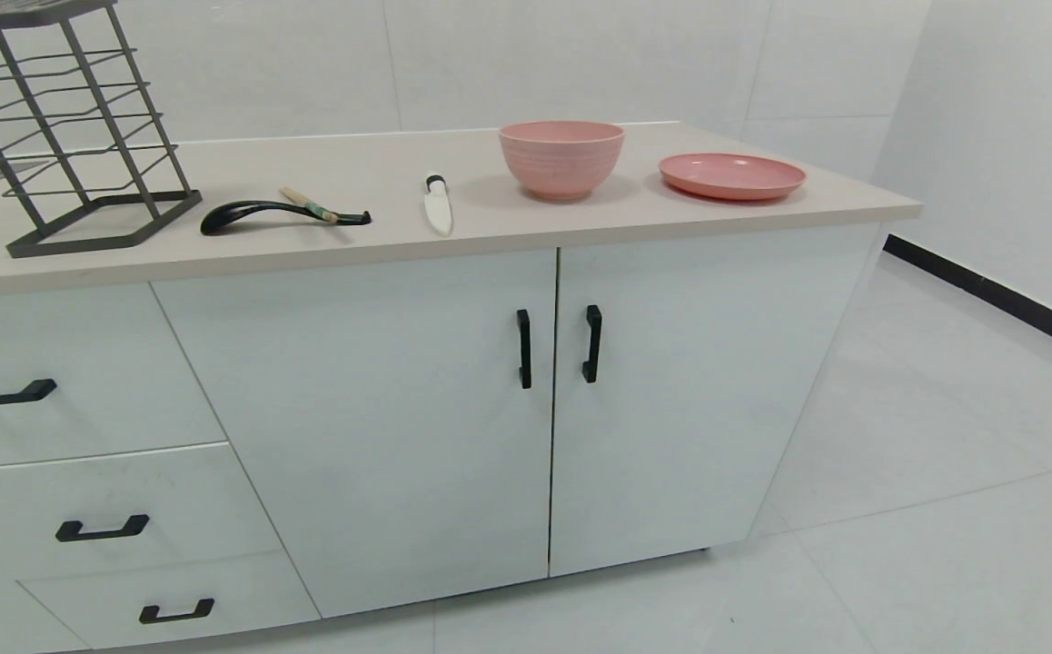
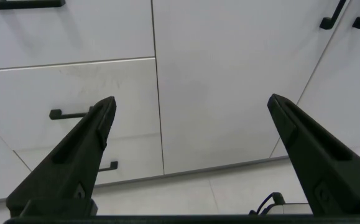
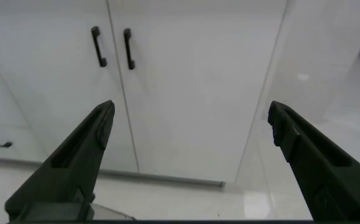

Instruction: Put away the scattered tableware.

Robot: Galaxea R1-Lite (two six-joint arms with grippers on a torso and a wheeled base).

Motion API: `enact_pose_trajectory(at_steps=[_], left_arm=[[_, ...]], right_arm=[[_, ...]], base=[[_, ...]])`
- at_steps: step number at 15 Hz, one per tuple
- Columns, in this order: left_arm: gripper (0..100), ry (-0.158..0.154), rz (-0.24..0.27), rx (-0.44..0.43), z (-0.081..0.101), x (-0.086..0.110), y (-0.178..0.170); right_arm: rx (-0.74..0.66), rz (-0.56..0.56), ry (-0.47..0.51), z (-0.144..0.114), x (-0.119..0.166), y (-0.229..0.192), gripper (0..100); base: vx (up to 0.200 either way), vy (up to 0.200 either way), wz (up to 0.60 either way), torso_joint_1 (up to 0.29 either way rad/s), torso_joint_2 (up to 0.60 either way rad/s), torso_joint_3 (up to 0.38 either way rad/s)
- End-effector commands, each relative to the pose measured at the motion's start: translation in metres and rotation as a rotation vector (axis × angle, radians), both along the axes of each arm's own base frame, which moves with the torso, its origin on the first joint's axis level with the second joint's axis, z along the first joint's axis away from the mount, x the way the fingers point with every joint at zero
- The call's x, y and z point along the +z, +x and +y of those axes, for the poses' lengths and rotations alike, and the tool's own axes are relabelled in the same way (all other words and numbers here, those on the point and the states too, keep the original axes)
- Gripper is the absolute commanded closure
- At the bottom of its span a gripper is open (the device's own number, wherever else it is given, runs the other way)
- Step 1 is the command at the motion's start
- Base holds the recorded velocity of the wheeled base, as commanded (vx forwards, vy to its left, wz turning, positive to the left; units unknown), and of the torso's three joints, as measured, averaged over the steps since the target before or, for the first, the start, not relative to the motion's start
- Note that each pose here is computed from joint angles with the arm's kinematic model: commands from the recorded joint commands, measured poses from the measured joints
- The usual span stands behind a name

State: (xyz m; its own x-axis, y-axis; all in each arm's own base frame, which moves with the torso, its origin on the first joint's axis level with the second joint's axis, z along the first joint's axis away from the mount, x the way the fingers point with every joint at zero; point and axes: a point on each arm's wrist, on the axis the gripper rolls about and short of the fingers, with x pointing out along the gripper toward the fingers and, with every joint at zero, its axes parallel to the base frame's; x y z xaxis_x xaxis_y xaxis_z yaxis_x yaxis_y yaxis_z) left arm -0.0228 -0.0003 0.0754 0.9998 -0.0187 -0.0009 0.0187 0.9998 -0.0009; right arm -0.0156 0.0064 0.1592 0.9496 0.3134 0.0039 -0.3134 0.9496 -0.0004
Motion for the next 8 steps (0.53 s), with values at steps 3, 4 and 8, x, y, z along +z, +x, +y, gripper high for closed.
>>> enact_pose_trajectory(at_steps=[3, 4, 8], left_arm=[[0, -0.001, -0.001, 0.000, 0.000, 0.000, 0.000], [0, -0.001, -0.001, 0.000, 0.000, 0.000, 0.000], [0, 0.001, -0.001, 0.000, 0.000, 0.000, 0.000]], right_arm=[[0.102, 0.184, -0.007, 0.004, 0.015, 0.048, 0], [0.125, 0.183, -0.020, 0.006, 0.020, 0.061, 0], [0.255, 0.195, -0.095, 0.024, 0.039, 0.116, 0]], base=[[0.000, 0.000, 0.00, 0.000, 0.00, 0.000], [0.000, 0.000, 0.00, 0.000, 0.00, 0.000], [0.000, 0.000, 0.00, 0.000, 0.00, 0.000]])
